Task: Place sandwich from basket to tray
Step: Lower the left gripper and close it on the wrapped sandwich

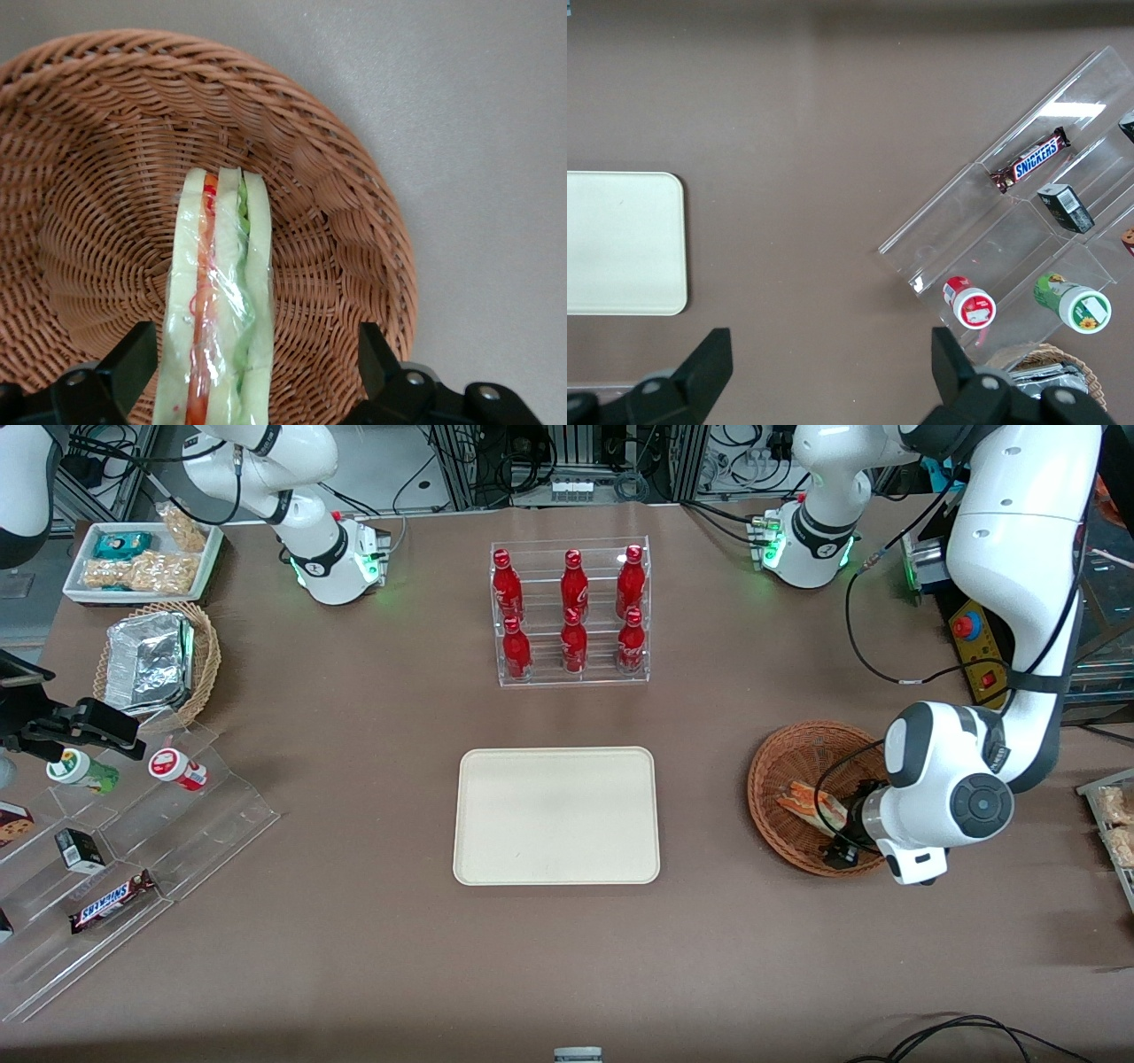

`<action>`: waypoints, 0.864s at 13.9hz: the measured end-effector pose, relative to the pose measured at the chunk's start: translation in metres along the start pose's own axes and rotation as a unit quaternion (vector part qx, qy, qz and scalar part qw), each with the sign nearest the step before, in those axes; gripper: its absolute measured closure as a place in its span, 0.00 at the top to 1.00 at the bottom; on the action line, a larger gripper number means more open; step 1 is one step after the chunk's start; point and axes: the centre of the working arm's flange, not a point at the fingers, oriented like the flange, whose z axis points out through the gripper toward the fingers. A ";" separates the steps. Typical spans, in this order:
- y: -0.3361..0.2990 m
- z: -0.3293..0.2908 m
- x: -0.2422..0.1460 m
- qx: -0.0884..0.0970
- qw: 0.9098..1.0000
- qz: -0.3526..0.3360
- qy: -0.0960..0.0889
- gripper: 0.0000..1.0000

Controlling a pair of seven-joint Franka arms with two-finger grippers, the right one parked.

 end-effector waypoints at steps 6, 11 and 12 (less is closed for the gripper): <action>-0.009 0.027 -0.014 0.024 1.000 0.006 -0.009 1.00; -0.010 0.035 -0.025 0.032 0.999 -0.002 -0.010 0.96; -0.010 0.033 -0.025 0.031 0.999 -0.012 -0.009 0.87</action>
